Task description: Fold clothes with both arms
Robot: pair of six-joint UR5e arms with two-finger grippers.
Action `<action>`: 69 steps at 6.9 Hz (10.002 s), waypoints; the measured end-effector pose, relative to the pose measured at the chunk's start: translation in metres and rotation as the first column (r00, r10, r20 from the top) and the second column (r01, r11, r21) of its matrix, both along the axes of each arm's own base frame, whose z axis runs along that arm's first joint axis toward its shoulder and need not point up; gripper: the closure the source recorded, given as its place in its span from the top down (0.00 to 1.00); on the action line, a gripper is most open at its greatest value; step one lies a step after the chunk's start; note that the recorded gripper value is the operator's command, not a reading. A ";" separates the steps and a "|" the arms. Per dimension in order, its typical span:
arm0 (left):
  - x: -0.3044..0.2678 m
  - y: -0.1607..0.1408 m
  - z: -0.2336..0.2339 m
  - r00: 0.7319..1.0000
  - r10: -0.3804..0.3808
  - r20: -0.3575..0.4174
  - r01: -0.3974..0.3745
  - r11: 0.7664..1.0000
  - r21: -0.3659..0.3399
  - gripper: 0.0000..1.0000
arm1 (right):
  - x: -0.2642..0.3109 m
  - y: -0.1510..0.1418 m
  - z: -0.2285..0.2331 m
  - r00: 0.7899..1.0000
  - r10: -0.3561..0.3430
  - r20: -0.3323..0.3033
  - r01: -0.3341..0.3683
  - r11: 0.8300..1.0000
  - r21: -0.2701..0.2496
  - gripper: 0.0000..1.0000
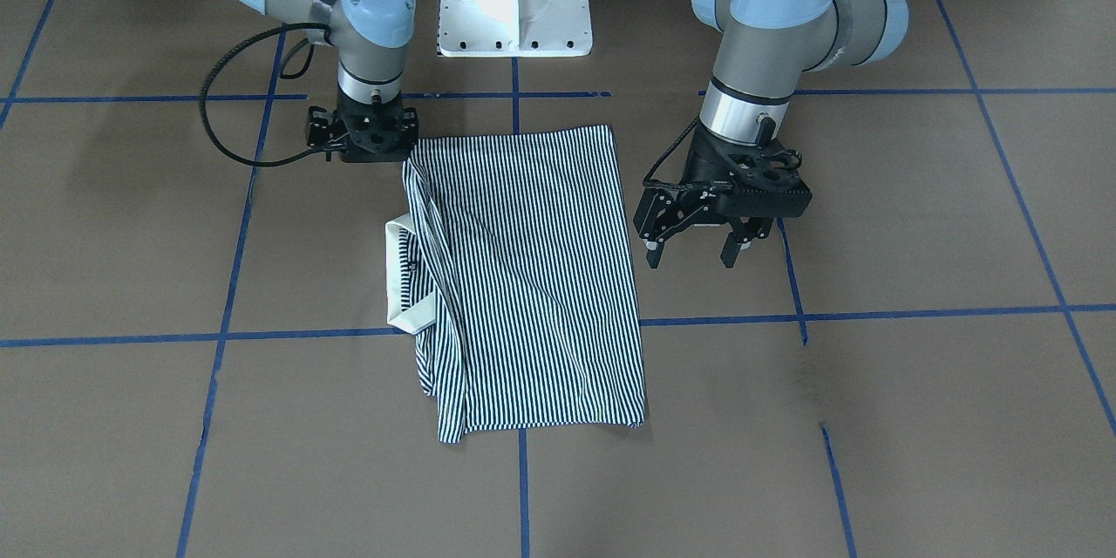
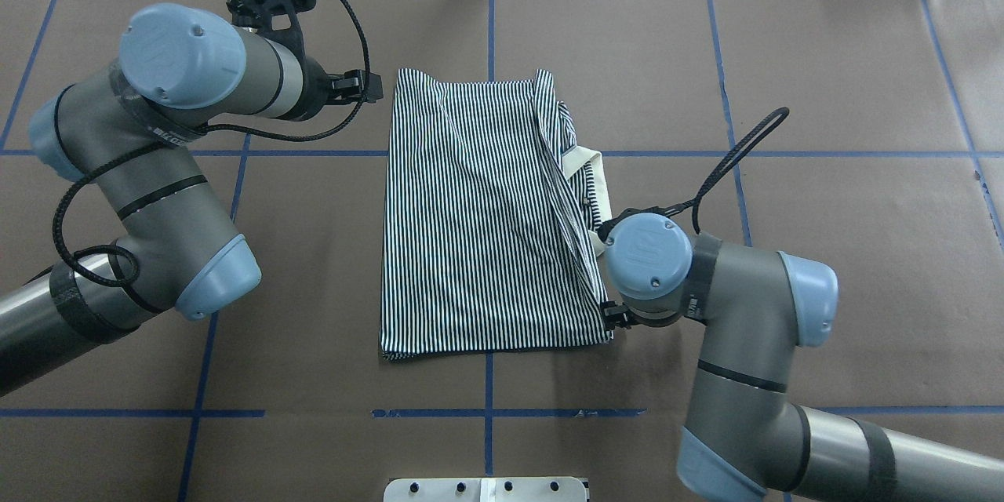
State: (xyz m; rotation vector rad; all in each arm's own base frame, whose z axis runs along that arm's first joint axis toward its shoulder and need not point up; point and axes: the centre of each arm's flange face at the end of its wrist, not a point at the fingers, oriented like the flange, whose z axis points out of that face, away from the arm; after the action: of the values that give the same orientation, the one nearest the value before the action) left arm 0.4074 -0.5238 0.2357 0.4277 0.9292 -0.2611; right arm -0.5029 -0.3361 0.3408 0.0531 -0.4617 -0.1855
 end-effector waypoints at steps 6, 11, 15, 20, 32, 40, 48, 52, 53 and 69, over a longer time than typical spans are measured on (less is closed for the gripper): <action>0.000 -0.001 0.003 1.000 0.005 0.005 -0.005 1.000 0.007 1.00 | -0.042 -0.109 -0.080 0.997 0.007 0.082 -0.015 0.994 0.104 1.00; 0.001 -0.001 0.005 1.000 0.007 0.007 -0.007 1.000 0.007 1.00 | -0.059 -0.115 -0.059 0.997 -0.018 0.073 0.013 0.997 0.072 1.00; 0.000 0.001 0.001 1.000 0.017 -0.005 -0.017 1.000 0.002 1.00 | -0.052 -0.116 -0.044 0.999 -0.020 0.050 0.018 0.999 0.042 1.00; 0.000 0.003 -0.002 1.000 0.022 -0.015 -0.022 1.000 0.000 1.00 | 0.060 -0.148 0.018 0.997 -0.074 0.007 0.073 0.990 0.121 1.00; -0.033 0.022 -0.046 0.996 0.019 -0.084 -0.012 0.997 0.080 1.00 | -0.065 -0.270 -0.065 0.996 -0.057 0.064 0.045 0.983 0.178 1.00; -0.035 0.022 -0.049 0.995 0.030 -0.094 -0.023 0.997 0.077 1.00 | 0.039 -0.342 0.026 0.997 -0.068 -0.021 0.071 0.979 0.193 1.00; -0.035 0.022 -0.040 0.996 0.031 -0.084 -0.026 0.998 0.066 1.00 | -0.029 -0.362 -0.076 0.982 0.021 0.187 -0.073 0.960 0.272 1.00; -0.034 0.021 -0.038 0.996 0.031 -0.082 -0.026 0.998 0.065 1.00 | -0.047 -0.352 -0.048 0.989 0.021 0.147 -0.061 0.961 0.271 1.00; -0.034 0.021 -0.038 0.996 0.031 -0.084 -0.026 0.998 0.066 1.00 | -0.042 -0.353 -0.035 0.991 0.017 0.133 -0.053 0.962 0.268 1.00; 0.189 0.236 -0.005 0.996 -0.048 -0.070 -0.008 0.766 -0.642 0.94 | 0.113 -0.232 -0.055 0.931 0.107 0.350 -0.088 0.994 -0.070 1.00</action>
State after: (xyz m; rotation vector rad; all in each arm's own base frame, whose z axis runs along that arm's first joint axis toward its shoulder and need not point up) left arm 0.5962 -0.2876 0.2309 -0.2181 0.8537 -0.5997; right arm -0.3899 -0.5685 0.2857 0.0573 -0.8221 -0.0647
